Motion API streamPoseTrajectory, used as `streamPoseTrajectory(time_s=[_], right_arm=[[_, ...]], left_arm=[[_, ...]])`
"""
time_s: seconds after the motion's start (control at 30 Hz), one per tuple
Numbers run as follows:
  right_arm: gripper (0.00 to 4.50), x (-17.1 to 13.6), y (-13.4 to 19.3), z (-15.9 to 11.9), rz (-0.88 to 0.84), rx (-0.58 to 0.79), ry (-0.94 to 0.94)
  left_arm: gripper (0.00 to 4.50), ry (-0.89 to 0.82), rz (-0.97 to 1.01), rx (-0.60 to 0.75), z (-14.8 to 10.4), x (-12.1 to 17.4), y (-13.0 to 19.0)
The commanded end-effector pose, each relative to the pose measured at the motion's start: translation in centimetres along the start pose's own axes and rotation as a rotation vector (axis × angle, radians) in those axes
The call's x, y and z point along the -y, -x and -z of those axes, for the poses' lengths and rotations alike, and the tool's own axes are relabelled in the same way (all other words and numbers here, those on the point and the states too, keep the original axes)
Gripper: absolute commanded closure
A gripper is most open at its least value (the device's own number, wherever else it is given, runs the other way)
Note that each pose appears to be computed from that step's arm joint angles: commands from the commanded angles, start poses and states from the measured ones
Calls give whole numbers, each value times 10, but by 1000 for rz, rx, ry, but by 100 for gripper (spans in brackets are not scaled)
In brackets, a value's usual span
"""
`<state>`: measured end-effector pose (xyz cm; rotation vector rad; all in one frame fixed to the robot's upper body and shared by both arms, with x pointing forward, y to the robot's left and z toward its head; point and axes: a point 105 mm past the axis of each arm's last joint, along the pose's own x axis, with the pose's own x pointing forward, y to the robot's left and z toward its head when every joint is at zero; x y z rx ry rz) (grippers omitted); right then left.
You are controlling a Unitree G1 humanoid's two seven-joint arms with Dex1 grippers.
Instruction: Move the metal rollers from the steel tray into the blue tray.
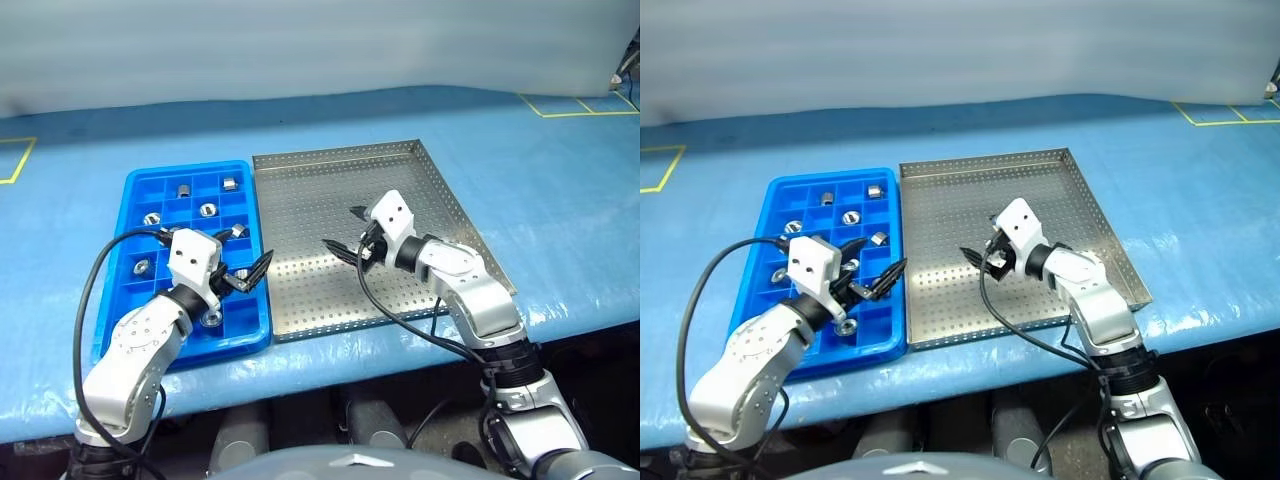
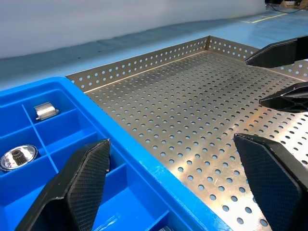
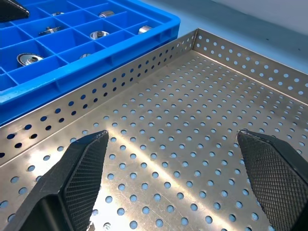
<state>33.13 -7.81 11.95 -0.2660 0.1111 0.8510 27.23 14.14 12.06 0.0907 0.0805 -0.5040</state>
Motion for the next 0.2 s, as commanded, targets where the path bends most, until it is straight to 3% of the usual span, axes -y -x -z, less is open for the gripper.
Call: streamPoseTrajectory(time_s=[0.03,0.2], right_arm=[[0,-1,1,-11,-3,45,30],[0,-3,3,-13,-19,50,44]], left_arm=[[2,-31,3,52,-14,2,1],[2,-36,0,53,-14,0,1]])
